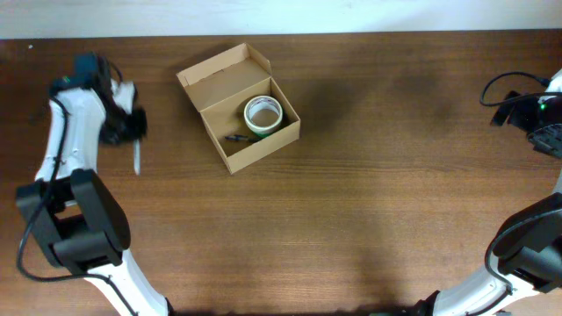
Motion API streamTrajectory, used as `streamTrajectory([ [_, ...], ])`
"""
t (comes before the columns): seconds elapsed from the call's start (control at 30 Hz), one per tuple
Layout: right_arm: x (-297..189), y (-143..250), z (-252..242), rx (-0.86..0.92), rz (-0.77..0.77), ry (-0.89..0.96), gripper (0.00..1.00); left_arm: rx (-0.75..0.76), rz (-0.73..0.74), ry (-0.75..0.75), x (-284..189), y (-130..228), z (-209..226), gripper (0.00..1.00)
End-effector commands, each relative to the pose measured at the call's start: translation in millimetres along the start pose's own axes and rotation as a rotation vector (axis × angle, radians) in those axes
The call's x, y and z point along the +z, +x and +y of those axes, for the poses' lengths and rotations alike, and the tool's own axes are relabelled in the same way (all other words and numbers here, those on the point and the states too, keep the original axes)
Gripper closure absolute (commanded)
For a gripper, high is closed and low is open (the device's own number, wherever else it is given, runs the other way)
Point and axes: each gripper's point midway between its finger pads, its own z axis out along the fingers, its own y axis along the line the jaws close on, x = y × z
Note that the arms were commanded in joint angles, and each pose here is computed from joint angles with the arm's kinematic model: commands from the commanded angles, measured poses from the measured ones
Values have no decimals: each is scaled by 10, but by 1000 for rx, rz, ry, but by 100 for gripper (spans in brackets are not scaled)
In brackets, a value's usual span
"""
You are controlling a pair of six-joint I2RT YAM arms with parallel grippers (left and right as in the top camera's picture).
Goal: Pack container
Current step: 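Carry the black marker into the box and release it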
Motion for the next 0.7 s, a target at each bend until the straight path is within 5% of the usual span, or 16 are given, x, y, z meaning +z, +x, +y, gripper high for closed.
streamTrajectory([
  [0.0,-46,3,-18,10,-10,-1,1,194,-244,142,-762,-577,-441,98],
  [0.13,-46,3,-18,10,-10,-1,1,412,-435,197,-1417,-890,-923,98],
  [0.27,-46,3,-18,10,-10,-1,1,736,-496,212,-1679,-818,-1616,98],
  [0.4,-46,3,-18,10,-10,-1,1,930,-452,242,-1577,-588,-2218,98],
  [0.67,-46,3,-18,10,-10,-1,1,1036,-212,287,-965,-152,-2719,98],
])
